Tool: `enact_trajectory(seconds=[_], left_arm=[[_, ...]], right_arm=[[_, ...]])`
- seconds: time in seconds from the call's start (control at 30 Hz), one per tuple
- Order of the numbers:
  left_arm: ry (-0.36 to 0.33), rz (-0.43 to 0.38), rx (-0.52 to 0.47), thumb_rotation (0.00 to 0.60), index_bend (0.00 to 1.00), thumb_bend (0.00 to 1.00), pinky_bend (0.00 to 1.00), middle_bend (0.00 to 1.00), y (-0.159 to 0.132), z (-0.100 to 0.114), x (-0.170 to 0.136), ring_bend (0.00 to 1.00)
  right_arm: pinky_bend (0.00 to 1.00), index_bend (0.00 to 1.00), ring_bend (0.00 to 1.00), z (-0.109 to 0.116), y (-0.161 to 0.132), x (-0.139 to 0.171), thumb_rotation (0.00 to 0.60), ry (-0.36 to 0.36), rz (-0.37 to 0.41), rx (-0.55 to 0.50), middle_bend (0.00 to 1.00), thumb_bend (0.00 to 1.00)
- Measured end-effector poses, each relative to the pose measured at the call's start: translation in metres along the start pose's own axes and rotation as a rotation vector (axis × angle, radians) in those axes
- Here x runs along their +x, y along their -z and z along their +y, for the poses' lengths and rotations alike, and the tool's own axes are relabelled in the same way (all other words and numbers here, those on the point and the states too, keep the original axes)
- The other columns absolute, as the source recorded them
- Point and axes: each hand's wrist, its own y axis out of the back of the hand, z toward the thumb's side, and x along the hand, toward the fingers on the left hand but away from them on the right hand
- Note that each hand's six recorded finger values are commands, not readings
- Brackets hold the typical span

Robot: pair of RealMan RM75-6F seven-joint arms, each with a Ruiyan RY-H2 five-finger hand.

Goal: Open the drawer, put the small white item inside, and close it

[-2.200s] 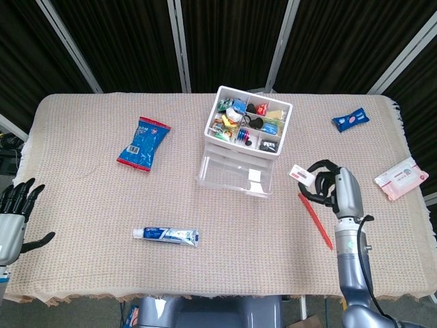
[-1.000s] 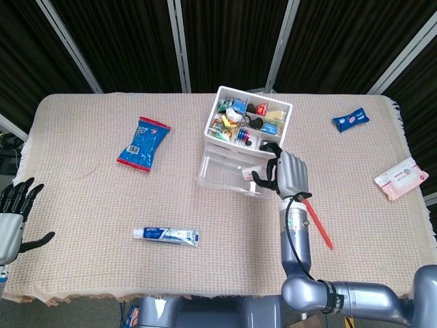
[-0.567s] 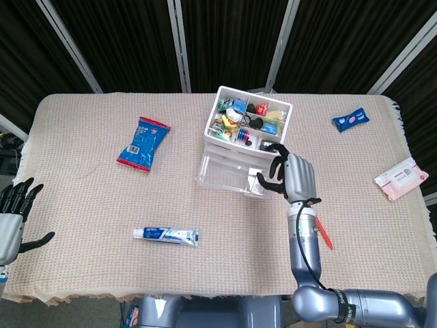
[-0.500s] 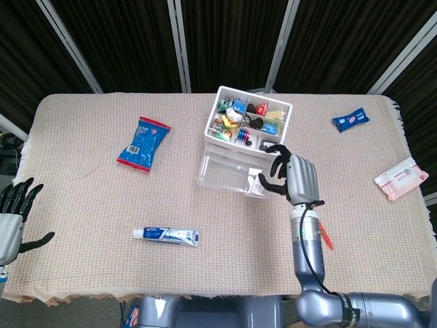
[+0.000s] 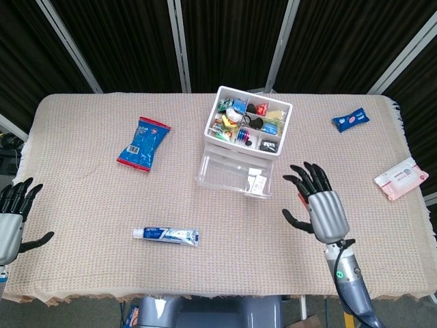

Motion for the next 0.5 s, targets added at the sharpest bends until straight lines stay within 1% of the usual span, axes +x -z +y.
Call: enact_trajectory(seconds=[0.03, 0.07, 0.13, 0.2, 0.3, 0.4, 0.5], left_arm=[[0.0, 0.0, 0.001, 0.6, 0.09, 0.14, 0.0, 0.0, 0.0, 0.0, 0.0, 0.0], [-0.001, -0.001, 0.001, 0.6, 0.09, 0.14, 0.0, 0.0, 0.0, 0.0, 0.0, 0.0], [-0.003, -0.003, 0.001, 0.6, 0.09, 0.14, 0.0, 0.0, -0.001, 0.0, 0.0, 0.0], [-0.005, -0.004, -0.001, 0.6, 0.09, 0.14, 0.0, 0.0, -0.001, 0.0, 0.0, 0.0], [-0.006, 0.0, -0.005, 0.6, 0.09, 0.14, 0.0, 0.0, -0.001, 0.0, 0.0, 0.0], [-0.003, 0.005, -0.018, 0.6, 0.09, 0.14, 0.0, 0.0, 0.0, 0.0, 0.0, 0.0], [-0.006, 0.006, -0.02, 0.6, 0.09, 0.14, 0.0, 0.0, 0.001, 0.001, 0.0, 0.0]], right_arm=[[0.0, 0.16, 0.0, -0.004, 0.007, 0.008, 0.6, -0.01, 0.019, 0.058, 0.01, 0.18], [0.0, 0.16, 0.0, -0.005, 0.01, 0.011, 0.6, -0.014, 0.03, 0.088, 0.01, 0.18], [0.0, 0.15, 0.0, -0.011, 0.018, 0.022, 0.6, -0.019, 0.079, 0.202, 0.0, 0.18], [0.0, 0.13, 0.0, -0.017, 0.02, 0.03, 0.6, -0.01, 0.144, 0.324, 0.0, 0.18], [0.0, 0.11, 0.0, -0.026, 0.02, 0.039, 0.6, 0.013, 0.222, 0.489, 0.0, 0.18], [0.0, 0.1, 0.0, -0.039, 0.013, 0.045, 0.6, 0.036, 0.277, 0.603, 0.0, 0.18], [0.0, 0.1, 0.0, -0.052, 0.005, 0.046, 0.6, 0.047, 0.309, 0.669, 0.0, 0.18]])
